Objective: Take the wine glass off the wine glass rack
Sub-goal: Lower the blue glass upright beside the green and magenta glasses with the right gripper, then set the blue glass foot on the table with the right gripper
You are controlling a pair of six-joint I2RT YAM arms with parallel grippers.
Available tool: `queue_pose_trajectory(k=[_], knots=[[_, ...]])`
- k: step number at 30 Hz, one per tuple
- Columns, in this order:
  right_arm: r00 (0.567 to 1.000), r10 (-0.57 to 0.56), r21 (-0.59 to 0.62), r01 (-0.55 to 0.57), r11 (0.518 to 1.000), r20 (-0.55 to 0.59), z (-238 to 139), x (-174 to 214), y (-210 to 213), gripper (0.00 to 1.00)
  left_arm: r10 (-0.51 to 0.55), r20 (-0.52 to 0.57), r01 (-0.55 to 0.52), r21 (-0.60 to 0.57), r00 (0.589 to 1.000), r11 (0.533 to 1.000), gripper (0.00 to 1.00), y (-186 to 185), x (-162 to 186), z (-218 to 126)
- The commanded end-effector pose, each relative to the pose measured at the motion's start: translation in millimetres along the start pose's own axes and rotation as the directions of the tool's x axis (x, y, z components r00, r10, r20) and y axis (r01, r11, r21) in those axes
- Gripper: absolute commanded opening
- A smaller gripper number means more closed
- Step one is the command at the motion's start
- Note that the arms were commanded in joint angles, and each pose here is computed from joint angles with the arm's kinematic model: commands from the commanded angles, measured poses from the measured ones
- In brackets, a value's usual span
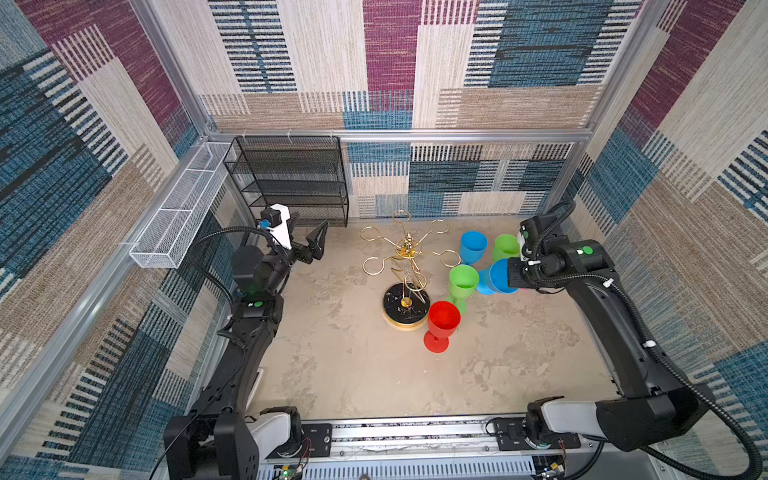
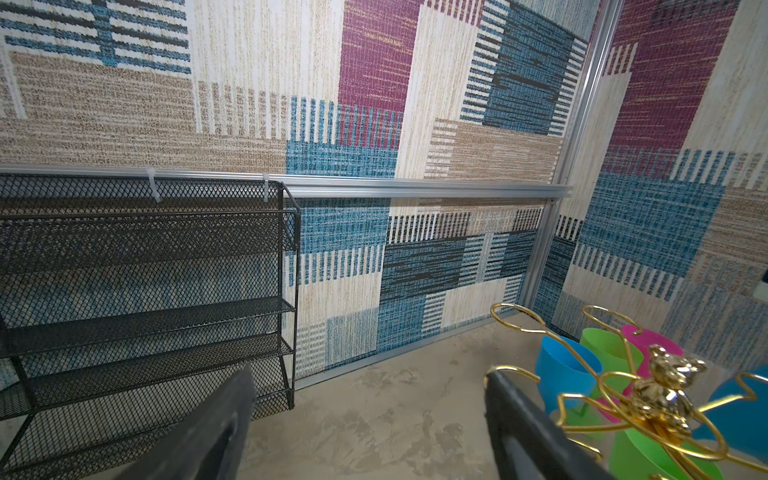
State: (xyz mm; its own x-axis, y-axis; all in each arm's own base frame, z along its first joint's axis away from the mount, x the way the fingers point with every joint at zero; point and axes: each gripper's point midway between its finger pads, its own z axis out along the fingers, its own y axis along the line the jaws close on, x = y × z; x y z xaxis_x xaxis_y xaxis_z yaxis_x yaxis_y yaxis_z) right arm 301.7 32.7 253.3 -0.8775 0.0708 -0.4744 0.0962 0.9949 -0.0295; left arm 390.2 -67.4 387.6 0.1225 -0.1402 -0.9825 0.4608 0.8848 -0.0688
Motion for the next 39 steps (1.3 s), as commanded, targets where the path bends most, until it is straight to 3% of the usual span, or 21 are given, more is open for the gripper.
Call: queue_pose_trajectory(k=[1, 16, 39], knots=[[1.0, 0.022, -0.009, -0.022, 1.0, 0.006, 9, -7, 4, 0.0, 0.018, 0.026, -0.018, -0.003, 1.0, 1.0, 0.89, 1, -5, -1], [0.995, 0.002, -0.007, -0.002, 1.0, -0.104, 64, 3, 11, 0.0, 0.016, 0.014, -0.016, -0.01, 1.0, 1.0, 0.89, 3, 1, -2], [0.99, -0.054, -0.046, 0.048, 0.998, -0.129, 103, -46, 15, 0.0, 0.031, 0.013, -0.03, -0.025, 0.999, 0.999, 0.89, 8, 2, -5]])
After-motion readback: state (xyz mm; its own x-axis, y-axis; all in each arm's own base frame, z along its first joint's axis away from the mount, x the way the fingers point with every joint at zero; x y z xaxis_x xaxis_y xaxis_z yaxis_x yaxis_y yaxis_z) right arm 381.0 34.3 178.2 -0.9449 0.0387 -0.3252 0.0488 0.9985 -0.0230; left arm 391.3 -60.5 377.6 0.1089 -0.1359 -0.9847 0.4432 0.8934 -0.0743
